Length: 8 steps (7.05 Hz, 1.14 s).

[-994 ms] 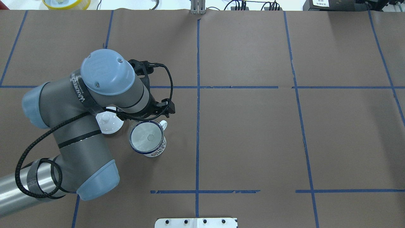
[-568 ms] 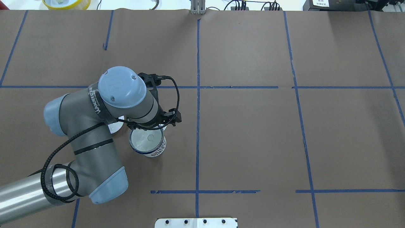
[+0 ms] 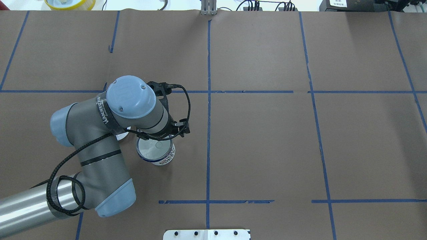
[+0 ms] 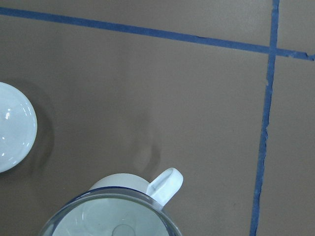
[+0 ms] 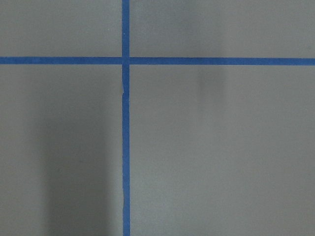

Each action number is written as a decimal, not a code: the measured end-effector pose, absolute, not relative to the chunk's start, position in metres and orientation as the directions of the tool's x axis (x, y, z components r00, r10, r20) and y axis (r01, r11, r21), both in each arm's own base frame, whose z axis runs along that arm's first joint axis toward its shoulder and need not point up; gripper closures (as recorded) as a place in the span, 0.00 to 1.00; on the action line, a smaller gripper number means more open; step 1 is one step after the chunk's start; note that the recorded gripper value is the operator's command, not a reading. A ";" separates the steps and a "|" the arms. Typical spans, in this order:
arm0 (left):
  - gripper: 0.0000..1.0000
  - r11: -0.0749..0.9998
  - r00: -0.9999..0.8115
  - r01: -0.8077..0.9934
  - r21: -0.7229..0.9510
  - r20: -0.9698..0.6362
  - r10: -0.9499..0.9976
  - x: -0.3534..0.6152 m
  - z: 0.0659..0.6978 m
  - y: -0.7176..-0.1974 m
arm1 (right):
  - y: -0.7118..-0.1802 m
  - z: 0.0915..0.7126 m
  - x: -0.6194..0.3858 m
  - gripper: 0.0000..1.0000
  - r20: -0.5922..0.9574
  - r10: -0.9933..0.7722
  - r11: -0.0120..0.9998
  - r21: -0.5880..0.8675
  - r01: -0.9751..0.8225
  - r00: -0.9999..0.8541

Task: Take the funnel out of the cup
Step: 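Lower the left gripper and close it on the funnel's stem, then lift the clear funnel up out of the mug with the left gripper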

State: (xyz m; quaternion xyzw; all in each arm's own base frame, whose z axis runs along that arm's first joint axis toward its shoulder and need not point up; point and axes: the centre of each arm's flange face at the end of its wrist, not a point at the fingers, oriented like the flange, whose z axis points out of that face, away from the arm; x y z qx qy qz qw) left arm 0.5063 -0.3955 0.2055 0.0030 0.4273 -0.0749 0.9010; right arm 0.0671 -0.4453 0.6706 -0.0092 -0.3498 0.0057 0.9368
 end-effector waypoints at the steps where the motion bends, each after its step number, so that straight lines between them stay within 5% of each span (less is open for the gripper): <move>1: 1.00 0.989 0.623 0.134 -0.063 -0.771 -0.134 0.506 0.206 -0.395 | -0.445 0.670 0.067 0.00 0.655 0.017 1.000 -0.021 -0.004 0.755; 8: 1.00 0.980 0.632 0.160 -0.116 -0.751 -0.192 0.446 0.165 -0.375 | -0.445 0.670 0.067 0.00 0.655 0.017 1.000 -0.020 -0.004 0.755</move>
